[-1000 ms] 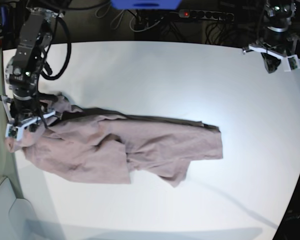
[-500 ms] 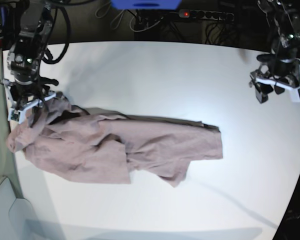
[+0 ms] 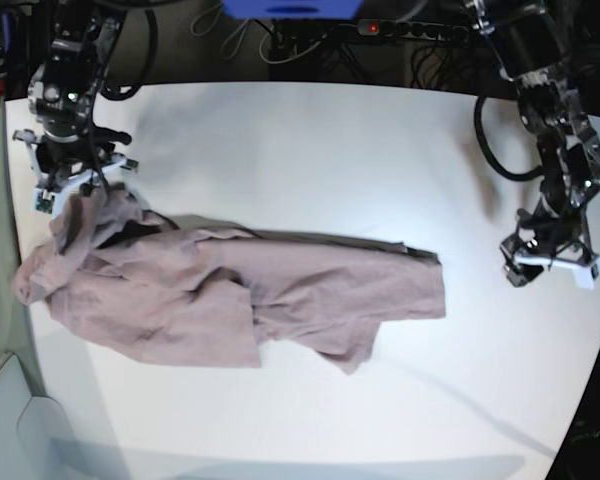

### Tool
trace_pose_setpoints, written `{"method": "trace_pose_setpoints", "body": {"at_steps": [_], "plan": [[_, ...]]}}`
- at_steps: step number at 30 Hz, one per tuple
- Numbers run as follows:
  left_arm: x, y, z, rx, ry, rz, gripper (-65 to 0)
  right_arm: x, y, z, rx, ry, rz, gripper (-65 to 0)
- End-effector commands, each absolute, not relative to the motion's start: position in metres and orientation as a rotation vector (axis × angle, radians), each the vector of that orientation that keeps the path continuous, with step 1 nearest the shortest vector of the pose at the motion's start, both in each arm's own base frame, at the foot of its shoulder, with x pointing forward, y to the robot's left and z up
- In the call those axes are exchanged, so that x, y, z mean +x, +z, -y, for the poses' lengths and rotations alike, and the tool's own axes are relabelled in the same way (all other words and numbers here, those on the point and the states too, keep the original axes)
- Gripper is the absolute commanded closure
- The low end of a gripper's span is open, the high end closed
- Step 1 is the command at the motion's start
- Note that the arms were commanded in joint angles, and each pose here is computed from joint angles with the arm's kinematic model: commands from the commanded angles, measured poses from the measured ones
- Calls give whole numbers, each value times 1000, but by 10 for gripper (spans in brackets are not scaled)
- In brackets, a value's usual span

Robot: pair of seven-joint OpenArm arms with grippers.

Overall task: Layout the t-shirt on the table in an organized manner, then fold the t-shirt properly
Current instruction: 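Drag the grasped shirt end with the right gripper away from the shirt body, then grasp the shirt's other end with the left gripper and pull it outward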

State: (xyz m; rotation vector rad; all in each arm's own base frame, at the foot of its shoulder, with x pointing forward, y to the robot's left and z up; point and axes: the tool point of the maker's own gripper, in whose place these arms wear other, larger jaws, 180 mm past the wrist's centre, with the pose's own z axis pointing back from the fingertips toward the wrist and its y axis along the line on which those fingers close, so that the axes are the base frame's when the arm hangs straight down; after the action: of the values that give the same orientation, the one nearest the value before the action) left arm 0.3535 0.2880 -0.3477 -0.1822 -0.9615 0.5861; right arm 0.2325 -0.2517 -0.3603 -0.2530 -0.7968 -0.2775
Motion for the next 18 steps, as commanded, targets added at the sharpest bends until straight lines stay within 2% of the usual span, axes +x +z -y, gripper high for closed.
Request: {"method": "trace_pose_setpoints", "body": {"at_steps": [1, 6, 9, 18], "plan": [[371, -331, -291, -200, 586, 1014, -384, 238, -350, 254, -265, -269, 838, -211], [414, -335, -263, -184, 454, 973, -384, 233, -353, 255, -268, -269, 824, -211], [433, -337, -246, -137, 365, 1003, -384, 233, -352, 255, -271, -269, 825, -211], [444, -396, -223, -131, 338, 895, -384, 233, -352, 256, -272, -268, 825, -211]]}}
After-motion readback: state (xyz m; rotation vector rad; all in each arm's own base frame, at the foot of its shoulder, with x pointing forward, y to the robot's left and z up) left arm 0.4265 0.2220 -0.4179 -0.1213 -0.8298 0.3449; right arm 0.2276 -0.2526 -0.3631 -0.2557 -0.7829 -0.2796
